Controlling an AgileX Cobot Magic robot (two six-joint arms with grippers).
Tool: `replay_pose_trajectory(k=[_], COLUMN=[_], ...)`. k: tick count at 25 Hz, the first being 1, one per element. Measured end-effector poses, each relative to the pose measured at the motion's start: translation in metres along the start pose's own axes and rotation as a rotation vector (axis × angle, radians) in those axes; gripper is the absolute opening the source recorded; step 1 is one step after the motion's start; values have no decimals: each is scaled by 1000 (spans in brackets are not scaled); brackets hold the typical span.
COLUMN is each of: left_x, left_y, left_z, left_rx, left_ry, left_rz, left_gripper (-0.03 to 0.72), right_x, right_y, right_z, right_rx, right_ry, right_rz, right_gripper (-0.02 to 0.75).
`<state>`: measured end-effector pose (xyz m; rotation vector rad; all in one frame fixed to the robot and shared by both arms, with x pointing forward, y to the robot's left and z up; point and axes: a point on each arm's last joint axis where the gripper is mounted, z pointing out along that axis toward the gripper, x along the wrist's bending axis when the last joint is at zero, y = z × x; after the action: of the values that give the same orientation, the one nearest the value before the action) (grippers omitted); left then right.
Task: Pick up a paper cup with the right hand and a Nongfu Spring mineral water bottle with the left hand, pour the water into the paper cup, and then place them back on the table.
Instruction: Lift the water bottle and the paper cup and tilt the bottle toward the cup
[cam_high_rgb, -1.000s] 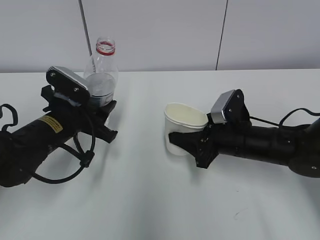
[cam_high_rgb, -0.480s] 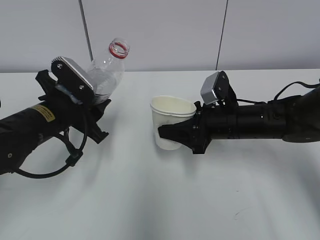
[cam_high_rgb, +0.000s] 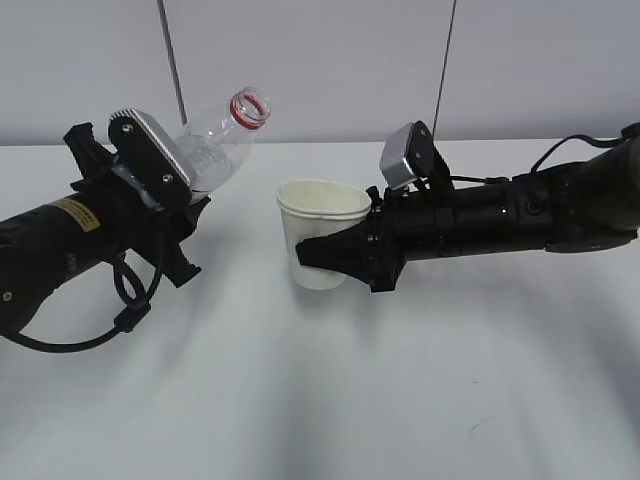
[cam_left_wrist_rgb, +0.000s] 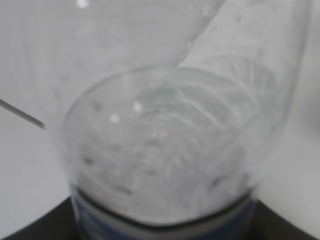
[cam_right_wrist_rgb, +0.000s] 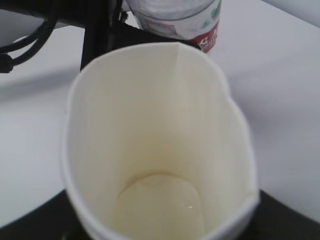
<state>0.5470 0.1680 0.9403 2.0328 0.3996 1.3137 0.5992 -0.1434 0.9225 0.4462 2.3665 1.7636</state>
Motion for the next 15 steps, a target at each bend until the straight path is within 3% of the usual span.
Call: replay_pose_trajectory(k=[15], left_x=[3], left_y=[-4], left_z=[0], left_rx=[43], left_ry=[31], left_rz=[188], left_gripper=[367], right_x=[-3], right_y=[10], right_z=[12], right_rx=[65], right_ry=[-10], right_rz=[-32], right_gripper=[389])
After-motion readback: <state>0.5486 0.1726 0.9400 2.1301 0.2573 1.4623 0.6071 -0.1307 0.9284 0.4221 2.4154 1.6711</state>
